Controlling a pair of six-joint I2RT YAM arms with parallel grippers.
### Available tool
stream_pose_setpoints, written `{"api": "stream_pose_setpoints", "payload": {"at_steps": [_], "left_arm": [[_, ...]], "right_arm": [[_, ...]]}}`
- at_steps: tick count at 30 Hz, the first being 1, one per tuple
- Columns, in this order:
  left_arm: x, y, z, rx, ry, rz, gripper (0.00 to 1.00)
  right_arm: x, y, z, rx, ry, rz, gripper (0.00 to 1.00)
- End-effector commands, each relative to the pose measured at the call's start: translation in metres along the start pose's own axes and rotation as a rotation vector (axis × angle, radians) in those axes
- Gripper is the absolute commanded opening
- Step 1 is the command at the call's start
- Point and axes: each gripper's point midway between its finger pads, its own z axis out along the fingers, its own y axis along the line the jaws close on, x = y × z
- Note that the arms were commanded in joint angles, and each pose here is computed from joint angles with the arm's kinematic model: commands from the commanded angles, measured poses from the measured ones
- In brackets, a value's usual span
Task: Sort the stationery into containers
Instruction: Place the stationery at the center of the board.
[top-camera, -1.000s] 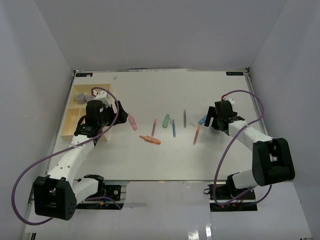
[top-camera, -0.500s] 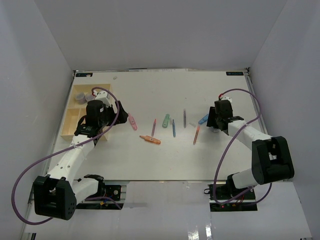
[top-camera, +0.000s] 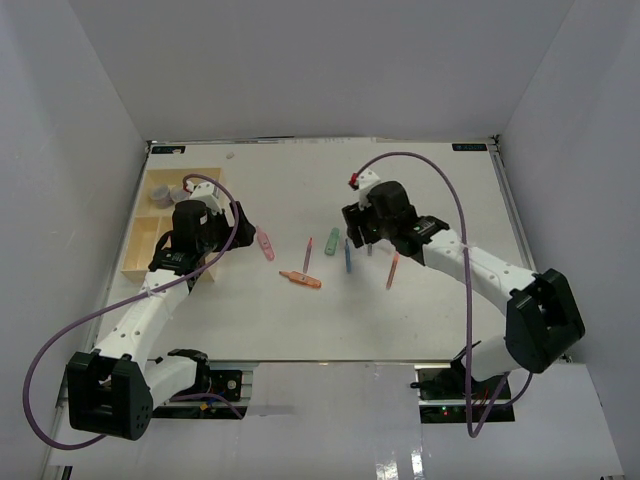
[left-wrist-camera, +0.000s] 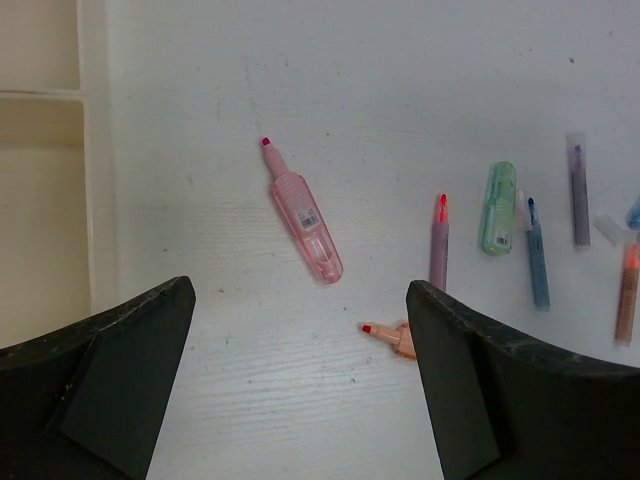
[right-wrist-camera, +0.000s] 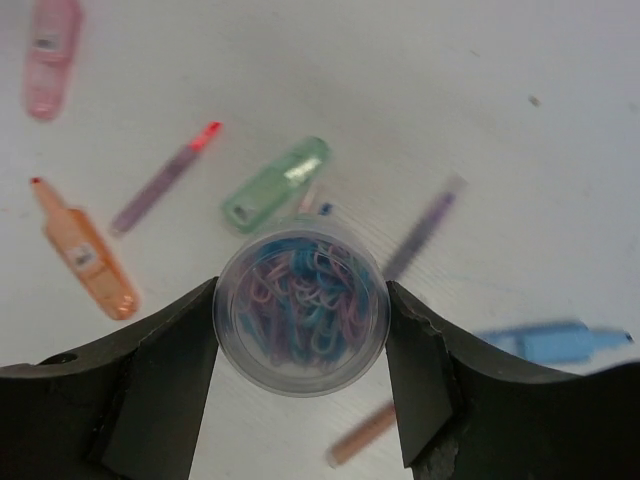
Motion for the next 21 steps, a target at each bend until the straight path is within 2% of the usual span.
{"api": "stream_pose_setpoints", "payload": {"at_steps": [1,5,11,18,21], "left_arm": [[-0.006,0.005,-0.004,-0.036,-0.028,0.008,0.98],[-0.008,0.02,-0.005,-0.124,-0.039,-0.003,0.98],[-0.011,0.033,-0.009,-0.205,-0.056,-0.016,0.98],[-0.011,0.034,-0.009,-0.211,-0.052,-0.024,0.98],[-0.01,0.029,-0.008,-0.18,-0.048,-0.026,0.98]], "right_arm": [[-0.024,0.065,0.008,-0.189,-0.027,-0.165,0.42],[-0.034,0.133,0.015,-0.322,-0.037,-0.27,0.43],[0.002,0.219,0.019,-0.509,0.033,-0.387,0.44],[0.04,0.256,0.026,-0.587,0.103,-0.446,0.48],[0.049,0.262,0.029,-0.605,0.101,-0.458,0.55]]}}
